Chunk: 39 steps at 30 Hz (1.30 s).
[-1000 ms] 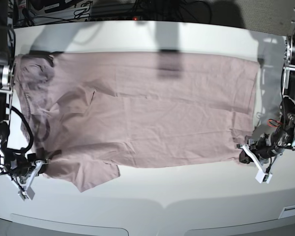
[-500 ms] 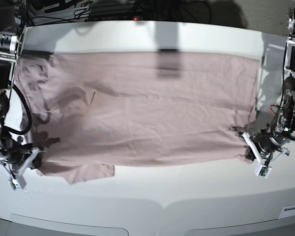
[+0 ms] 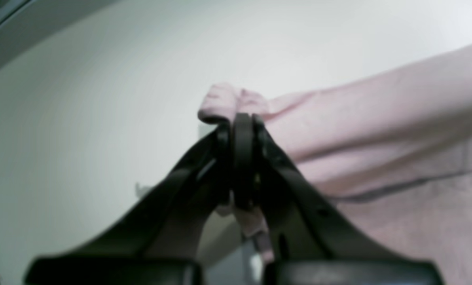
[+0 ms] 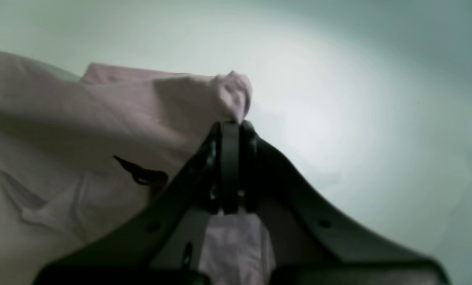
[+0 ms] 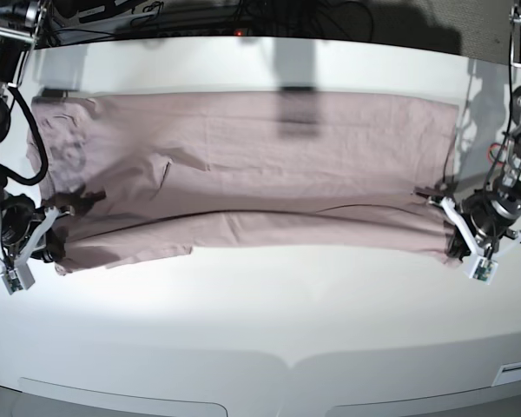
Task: Fold the T-shirt properly
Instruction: 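Lift the hem edge with both grippers and fold it over toward the collar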
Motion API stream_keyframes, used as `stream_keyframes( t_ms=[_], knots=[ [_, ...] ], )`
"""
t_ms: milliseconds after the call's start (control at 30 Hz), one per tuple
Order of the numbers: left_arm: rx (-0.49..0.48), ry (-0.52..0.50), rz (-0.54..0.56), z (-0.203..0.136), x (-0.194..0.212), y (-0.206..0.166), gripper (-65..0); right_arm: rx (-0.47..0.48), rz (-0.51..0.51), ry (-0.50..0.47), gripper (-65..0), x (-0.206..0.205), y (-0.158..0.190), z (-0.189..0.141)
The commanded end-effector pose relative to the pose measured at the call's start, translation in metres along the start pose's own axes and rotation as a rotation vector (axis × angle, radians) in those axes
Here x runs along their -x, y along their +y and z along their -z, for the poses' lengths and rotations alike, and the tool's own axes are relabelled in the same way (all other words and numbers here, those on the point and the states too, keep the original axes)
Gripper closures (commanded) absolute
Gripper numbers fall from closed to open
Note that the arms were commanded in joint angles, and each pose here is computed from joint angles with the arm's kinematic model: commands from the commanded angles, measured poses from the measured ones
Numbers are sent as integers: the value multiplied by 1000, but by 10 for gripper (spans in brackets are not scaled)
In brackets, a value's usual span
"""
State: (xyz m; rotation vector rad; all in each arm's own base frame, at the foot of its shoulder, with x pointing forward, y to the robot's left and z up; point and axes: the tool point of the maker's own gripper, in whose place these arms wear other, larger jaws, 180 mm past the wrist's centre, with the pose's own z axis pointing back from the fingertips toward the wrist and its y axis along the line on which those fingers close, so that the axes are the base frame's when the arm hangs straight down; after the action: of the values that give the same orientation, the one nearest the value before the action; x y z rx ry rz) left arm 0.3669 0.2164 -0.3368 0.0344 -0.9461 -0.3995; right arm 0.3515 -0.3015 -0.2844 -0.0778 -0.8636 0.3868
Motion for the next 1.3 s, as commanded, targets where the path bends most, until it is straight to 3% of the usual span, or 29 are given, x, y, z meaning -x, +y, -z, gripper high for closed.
stream_keyframes(
  t_ms=[0, 167, 467, 733, 1033, 1267],
  knots=[
    [-41, -47, 27, -8, -18, 14, 0, 21, -33, -48, 0, -17, -6, -10],
    [-51, -43, 33, -25, -15, 11, 0, 19, -73, -24, 0, -8, 5, -22],
    [-47, 10, 29, -52, 15, 0, 0, 59, -48, 49, 0, 32, 1, -44],
    [-28, 68, 28, -57, 35, -9, 0, 45, -98, 103, 0, 53, 19, -64],
    [-29, 106, 28, -58, 41, -9, 0, 0, -109, 234, 0, 97, 38, -75],
    [-49, 57, 37, -65, 20, -10, 0, 60, -66, 131, 0, 80, 24, -80]
  ],
)
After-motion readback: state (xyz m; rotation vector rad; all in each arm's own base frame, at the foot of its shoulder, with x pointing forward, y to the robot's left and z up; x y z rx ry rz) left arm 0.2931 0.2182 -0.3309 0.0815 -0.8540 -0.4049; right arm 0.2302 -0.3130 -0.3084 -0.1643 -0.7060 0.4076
